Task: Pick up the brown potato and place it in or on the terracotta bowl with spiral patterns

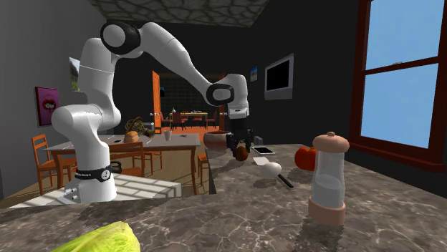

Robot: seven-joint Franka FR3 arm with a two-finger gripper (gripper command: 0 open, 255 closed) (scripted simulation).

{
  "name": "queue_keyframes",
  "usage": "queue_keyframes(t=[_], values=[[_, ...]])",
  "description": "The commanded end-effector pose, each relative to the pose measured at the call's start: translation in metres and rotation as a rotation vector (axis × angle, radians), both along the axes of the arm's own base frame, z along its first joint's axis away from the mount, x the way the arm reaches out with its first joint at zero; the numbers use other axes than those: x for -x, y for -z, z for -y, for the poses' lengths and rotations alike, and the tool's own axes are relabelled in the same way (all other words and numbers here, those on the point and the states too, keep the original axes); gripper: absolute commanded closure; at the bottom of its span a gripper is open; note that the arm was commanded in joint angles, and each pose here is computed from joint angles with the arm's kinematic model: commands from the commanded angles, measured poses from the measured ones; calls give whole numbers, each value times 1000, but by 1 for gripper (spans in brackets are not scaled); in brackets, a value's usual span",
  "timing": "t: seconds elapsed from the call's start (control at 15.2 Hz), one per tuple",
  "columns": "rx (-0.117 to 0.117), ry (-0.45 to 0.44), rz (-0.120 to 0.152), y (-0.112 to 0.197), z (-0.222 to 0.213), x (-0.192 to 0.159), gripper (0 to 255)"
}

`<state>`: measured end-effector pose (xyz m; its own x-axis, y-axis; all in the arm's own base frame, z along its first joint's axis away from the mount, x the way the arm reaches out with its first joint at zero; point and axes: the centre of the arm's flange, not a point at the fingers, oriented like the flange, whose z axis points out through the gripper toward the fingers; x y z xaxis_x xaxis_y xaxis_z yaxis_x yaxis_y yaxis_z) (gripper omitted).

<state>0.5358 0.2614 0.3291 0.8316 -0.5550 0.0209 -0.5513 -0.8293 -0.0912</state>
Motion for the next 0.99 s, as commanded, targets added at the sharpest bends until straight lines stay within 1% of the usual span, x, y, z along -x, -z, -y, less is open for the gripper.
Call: queue_keyframes(t=[0.0,0.92], values=[[0,-1,-1,-5,0,0,255],[0,-1,-1,-79,0,0,255]])
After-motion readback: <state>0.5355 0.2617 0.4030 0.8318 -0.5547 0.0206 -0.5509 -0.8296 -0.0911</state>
